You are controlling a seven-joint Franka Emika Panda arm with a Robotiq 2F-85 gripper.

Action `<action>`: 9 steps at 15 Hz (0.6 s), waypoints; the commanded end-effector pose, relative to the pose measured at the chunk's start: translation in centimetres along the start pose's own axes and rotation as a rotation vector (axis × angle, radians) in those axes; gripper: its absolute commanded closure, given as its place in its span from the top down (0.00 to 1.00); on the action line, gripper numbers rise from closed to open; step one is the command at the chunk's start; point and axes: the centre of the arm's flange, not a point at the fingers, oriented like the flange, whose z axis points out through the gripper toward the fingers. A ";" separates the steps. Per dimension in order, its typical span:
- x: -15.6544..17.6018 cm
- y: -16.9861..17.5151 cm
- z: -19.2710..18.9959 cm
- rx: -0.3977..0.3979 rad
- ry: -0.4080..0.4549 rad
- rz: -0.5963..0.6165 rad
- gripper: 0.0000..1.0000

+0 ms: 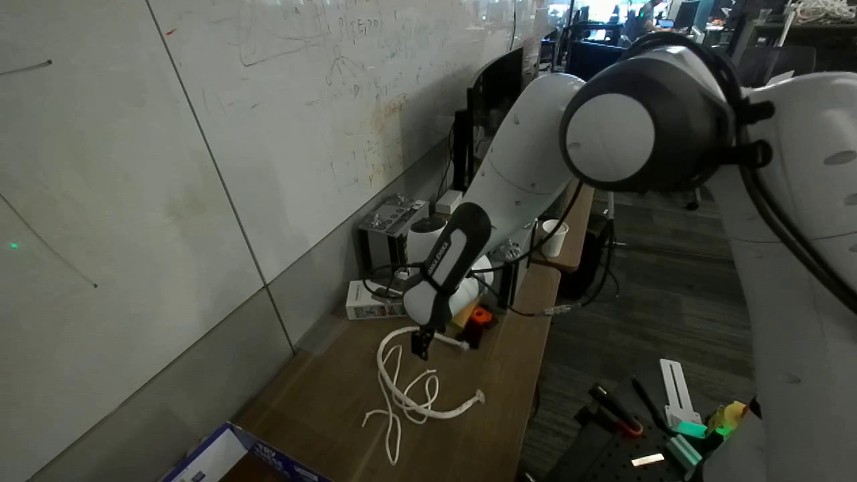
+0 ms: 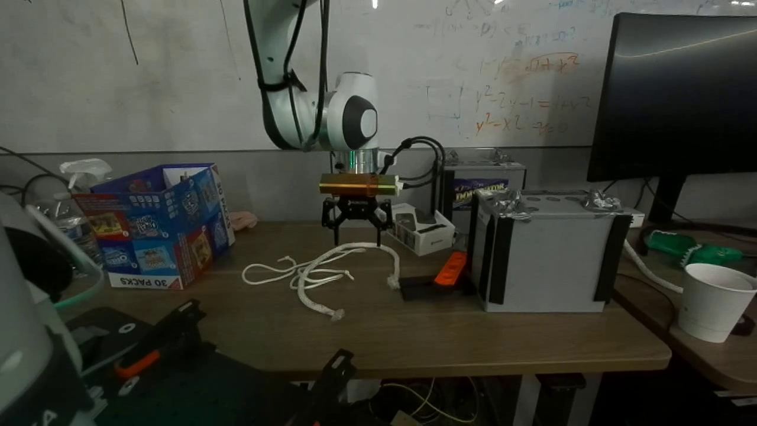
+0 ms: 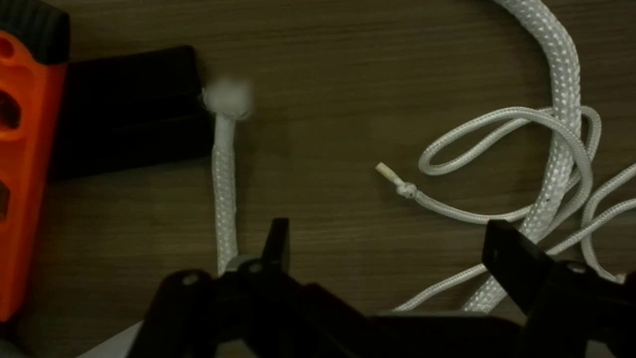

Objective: Pick up the ropes on the table and put them in the box

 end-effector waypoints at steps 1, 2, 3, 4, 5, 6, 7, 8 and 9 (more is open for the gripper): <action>2.5 -0.6 1.8 -0.007 0.006 -0.019 1.00; 2.8 -1.0 2.2 -0.005 0.005 -0.025 1.00; 3.1 -1.4 2.3 0.002 0.005 -0.027 1.00; 3.3 -2.0 2.4 0.011 0.001 -0.027 1.00; 3.5 -2.7 2.5 0.024 -0.002 -0.023 1.00; 3.7 -3.3 2.6 0.036 -0.003 -0.015 1.00; 3.8 -3.9 2.8 0.046 -0.006 -0.002 1.00; 4.0 -4.5 2.7 0.055 -0.006 0.006 1.00; 4.1 -5.1 2.9 0.061 -0.007 0.021 1.00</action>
